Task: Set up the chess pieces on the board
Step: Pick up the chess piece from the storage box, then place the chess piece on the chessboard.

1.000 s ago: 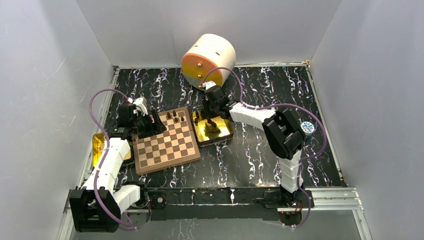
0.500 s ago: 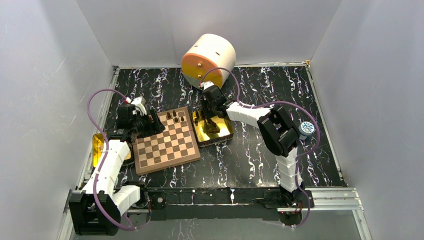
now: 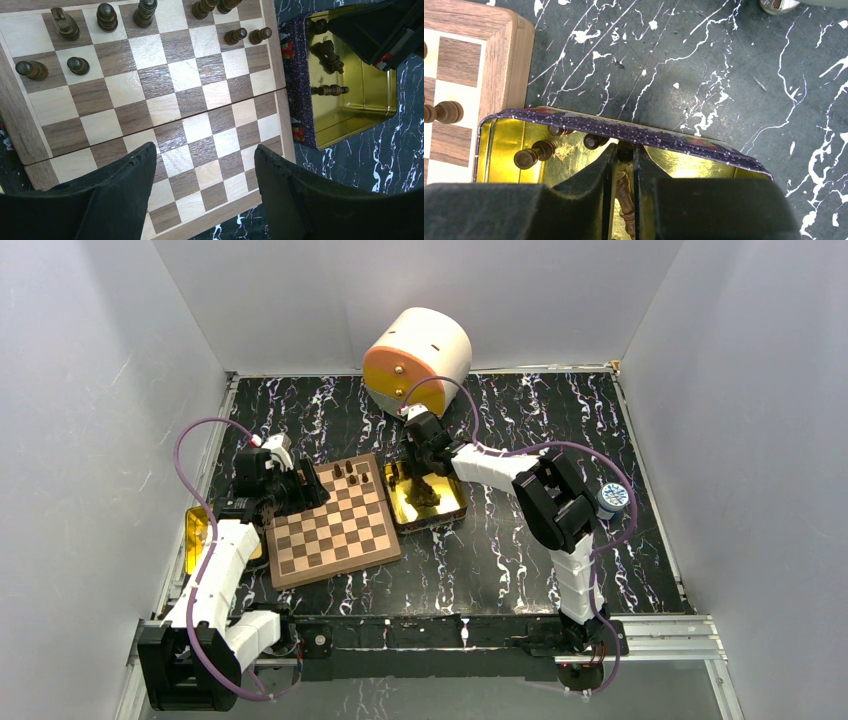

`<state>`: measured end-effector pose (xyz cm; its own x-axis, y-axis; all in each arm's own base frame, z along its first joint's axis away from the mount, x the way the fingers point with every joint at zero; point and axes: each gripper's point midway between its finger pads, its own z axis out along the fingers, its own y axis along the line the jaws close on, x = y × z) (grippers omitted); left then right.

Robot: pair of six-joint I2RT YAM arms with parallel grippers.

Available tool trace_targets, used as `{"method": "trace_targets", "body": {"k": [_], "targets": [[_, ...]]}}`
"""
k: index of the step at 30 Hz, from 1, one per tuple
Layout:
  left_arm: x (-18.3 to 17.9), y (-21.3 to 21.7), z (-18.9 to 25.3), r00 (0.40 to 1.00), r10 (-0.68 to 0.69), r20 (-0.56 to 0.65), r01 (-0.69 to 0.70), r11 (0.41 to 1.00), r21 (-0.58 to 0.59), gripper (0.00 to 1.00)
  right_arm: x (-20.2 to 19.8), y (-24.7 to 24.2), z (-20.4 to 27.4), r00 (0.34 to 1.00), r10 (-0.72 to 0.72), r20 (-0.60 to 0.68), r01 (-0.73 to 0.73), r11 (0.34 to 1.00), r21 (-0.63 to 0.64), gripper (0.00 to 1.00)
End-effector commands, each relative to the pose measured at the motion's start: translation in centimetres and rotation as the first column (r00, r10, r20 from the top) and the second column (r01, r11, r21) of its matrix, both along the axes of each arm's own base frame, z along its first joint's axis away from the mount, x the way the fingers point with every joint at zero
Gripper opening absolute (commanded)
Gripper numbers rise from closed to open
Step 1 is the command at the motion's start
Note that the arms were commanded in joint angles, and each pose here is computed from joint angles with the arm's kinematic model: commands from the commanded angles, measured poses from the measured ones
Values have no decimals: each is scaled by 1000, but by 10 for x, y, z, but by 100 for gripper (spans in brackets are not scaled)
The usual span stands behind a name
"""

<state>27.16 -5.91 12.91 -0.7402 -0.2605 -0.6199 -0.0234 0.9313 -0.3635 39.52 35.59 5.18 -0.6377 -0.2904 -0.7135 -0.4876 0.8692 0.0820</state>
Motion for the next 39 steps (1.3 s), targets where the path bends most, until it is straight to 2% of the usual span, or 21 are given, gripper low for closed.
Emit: {"method": "trace_targets", "body": {"k": [1, 7, 14, 17, 23, 28, 35, 39], "targets": [[-1, 3, 5, 1000, -1, 30, 0, 1000, 19, 69, 11, 7, 47, 996, -10, 83, 7, 999, 41, 21], [0, 4, 5, 999, 18, 27, -18, 1000, 18, 71, 3, 4, 74, 996, -7, 89, 3, 999, 40, 21], [5, 14, 9, 996, 92, -3, -91, 995, 38, 81, -11, 12, 102, 995, 24, 97, -32, 996, 81, 21], [10, 18, 20, 990, 138, 18, -139, 990, 35, 87, -24, 25, 112, 994, 52, 97, -63, 991, 116, 22], [15, 19, 52, 977, 190, 96, -190, 982, -12, 91, -55, 61, 122, 988, 120, 98, -135, 977, 166, 23], [11, 25, 55, 962, 263, 77, -262, 965, -24, 91, -78, 89, 115, 980, 171, 106, -187, 970, 158, 23], [1, 7, 57, 983, 173, 69, -168, 983, -72, 88, -104, 117, 85, 971, 224, 80, -233, 964, 130, 23], [-4, 6, 56, 983, 169, 76, -162, 983, -85, 85, -114, 126, 66, 969, 242, 51, -247, 962, 119, 23]]}}
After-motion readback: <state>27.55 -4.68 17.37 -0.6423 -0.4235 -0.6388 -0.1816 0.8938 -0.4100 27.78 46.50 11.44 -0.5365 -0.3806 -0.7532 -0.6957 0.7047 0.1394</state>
